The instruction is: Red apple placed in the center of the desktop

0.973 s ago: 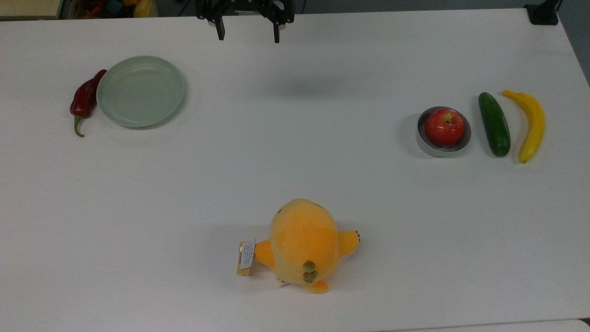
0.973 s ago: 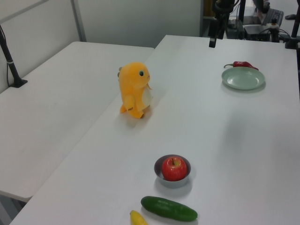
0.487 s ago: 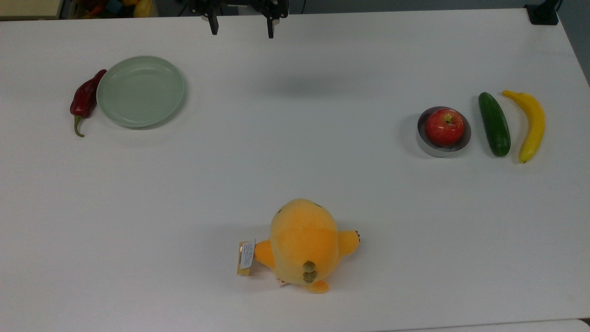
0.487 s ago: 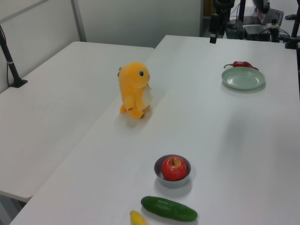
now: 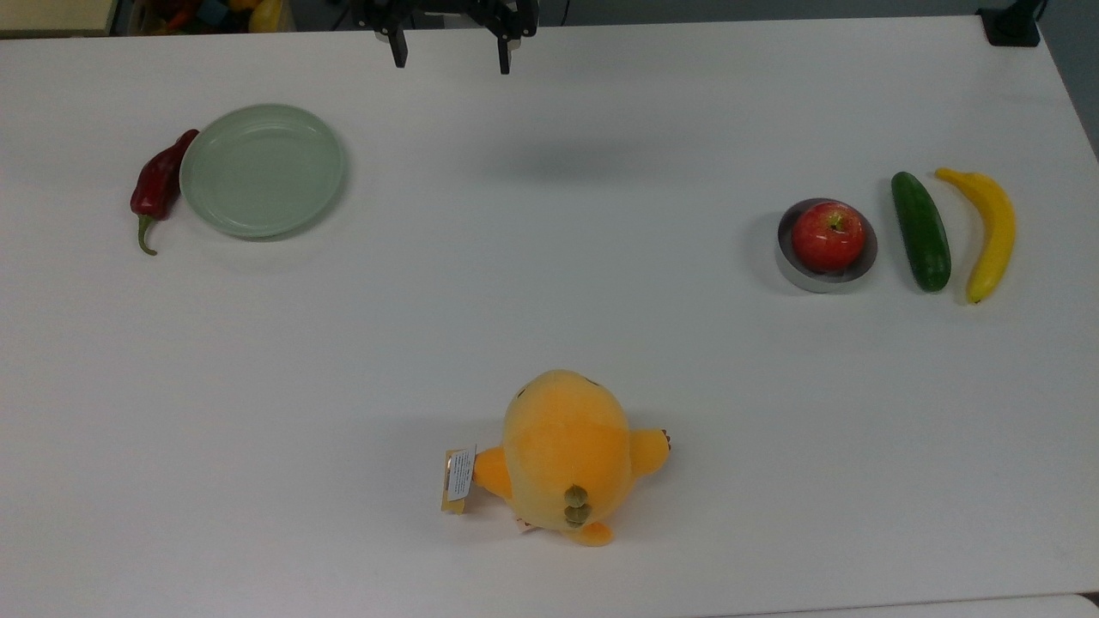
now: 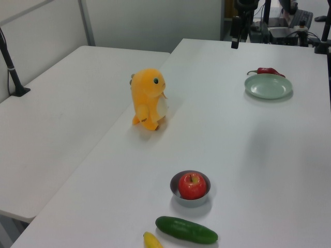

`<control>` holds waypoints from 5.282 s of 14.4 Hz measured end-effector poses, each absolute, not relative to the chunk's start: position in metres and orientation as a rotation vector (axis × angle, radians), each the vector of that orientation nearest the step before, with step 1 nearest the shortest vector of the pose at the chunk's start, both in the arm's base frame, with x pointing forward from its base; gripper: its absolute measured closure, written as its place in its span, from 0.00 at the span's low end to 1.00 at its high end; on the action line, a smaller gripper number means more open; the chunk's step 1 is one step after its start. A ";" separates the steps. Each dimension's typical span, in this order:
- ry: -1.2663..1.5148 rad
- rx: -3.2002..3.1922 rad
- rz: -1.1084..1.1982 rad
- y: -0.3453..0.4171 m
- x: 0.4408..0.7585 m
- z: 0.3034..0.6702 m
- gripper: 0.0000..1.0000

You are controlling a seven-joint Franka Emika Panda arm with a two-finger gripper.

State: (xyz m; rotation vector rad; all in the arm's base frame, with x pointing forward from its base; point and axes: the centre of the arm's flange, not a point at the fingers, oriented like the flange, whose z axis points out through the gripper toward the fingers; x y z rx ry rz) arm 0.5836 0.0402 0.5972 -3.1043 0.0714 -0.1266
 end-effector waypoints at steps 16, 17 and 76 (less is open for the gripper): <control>-0.077 -3.019 0.011 0.117 0.592 0.553 0.00; -0.108 -3.020 0.016 0.131 0.594 0.545 0.00; -0.739 -2.993 -0.377 0.454 0.564 0.349 0.26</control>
